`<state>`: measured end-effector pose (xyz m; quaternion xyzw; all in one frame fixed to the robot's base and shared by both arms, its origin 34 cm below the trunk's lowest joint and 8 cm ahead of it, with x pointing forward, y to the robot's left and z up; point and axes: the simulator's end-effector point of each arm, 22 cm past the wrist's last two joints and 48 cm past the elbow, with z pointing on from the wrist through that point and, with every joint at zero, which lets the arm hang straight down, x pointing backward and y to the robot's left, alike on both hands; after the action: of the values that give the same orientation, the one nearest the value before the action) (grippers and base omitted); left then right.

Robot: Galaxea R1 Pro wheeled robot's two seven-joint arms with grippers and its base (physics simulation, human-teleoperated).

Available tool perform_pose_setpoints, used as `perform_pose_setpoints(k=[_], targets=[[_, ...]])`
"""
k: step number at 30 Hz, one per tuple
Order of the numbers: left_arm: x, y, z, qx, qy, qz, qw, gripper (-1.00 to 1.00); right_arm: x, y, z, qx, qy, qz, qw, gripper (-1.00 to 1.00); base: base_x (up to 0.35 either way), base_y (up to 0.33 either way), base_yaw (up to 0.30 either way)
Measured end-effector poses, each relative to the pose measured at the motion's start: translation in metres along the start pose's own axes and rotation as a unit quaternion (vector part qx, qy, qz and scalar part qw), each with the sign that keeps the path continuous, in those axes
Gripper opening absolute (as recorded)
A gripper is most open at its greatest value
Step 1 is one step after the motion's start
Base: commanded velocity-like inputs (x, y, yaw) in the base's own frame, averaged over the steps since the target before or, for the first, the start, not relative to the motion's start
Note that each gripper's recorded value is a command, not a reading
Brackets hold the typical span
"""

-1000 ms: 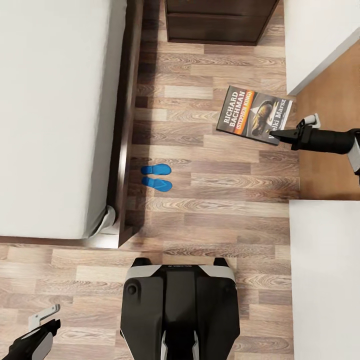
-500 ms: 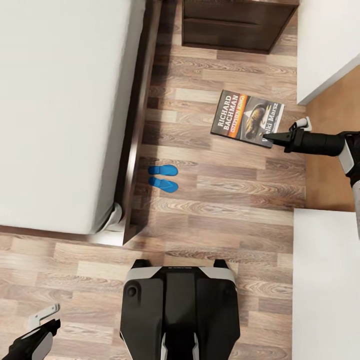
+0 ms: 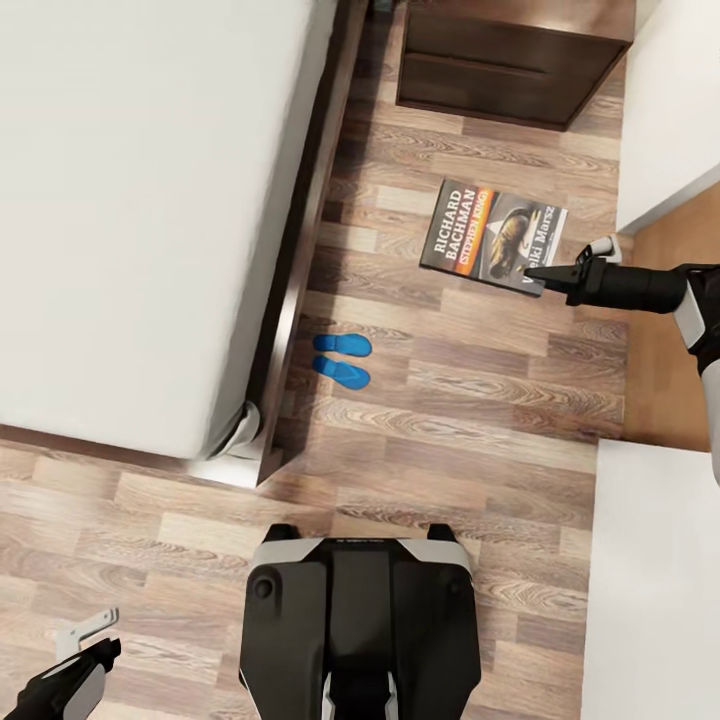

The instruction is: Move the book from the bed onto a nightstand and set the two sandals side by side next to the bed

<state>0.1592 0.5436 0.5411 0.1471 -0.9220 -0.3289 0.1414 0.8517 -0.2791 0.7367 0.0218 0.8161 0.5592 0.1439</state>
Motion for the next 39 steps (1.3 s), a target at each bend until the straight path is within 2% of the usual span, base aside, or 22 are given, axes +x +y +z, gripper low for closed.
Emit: perform_pose_setpoints(k=[20,39], targets=[[-0.010,-0.001,-0.005,0.004,-0.009,-0.007,0.9999,1.00,-0.011,0.016,-0.007,-0.002,-0.008,-0.015,0.9999,-1.00,0.000,0.000,0.010],[-0.013,-0.002,-0.006,0.006,-0.011,-0.009,0.9999,1.00,-0.006,0.016,-0.005,-0.003,-0.004,-0.009,0.9999,-1.00,0.000,0.000,0.000]])
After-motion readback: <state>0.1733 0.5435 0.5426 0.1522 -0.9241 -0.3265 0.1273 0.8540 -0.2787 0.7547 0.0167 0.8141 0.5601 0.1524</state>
